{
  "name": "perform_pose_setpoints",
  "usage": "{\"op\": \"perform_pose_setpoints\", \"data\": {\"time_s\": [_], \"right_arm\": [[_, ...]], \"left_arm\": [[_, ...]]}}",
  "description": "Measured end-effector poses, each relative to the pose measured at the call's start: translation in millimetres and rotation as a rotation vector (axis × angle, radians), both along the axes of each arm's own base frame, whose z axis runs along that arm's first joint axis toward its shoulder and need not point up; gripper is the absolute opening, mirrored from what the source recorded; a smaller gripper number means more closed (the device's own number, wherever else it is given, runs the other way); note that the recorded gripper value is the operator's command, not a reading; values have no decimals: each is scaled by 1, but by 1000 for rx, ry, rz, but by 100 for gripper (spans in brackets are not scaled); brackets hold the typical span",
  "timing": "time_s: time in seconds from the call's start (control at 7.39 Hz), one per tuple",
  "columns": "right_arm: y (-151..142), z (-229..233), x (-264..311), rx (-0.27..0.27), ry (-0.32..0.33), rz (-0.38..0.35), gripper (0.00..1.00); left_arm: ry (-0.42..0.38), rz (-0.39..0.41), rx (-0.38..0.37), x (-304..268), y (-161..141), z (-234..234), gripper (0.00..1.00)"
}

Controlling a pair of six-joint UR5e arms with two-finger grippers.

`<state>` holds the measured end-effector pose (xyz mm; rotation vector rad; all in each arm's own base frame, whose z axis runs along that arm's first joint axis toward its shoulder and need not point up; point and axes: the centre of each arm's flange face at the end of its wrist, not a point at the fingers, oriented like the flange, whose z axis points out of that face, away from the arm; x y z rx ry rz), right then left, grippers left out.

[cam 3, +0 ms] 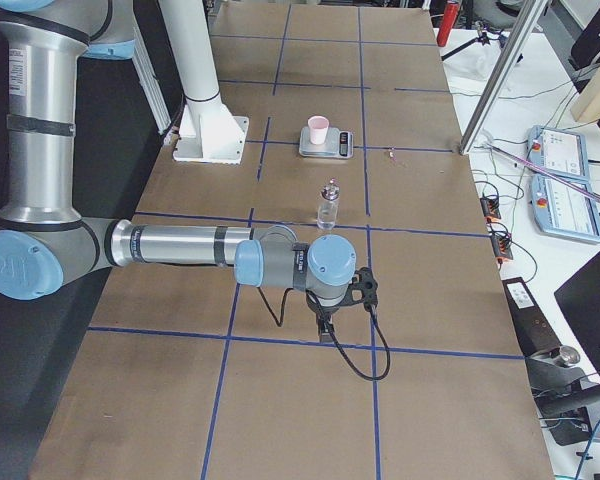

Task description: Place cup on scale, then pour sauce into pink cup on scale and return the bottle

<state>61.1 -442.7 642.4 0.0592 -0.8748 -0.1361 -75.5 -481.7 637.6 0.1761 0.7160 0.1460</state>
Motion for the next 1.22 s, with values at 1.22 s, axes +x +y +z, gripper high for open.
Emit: {"op": "perform_pose_setpoints", "data": {"time_s": [1.22], "right_arm": [[11,9,28,-70,39,107,100]], "left_arm": [[21,-129,-101,0,-1,-6,100]]}}
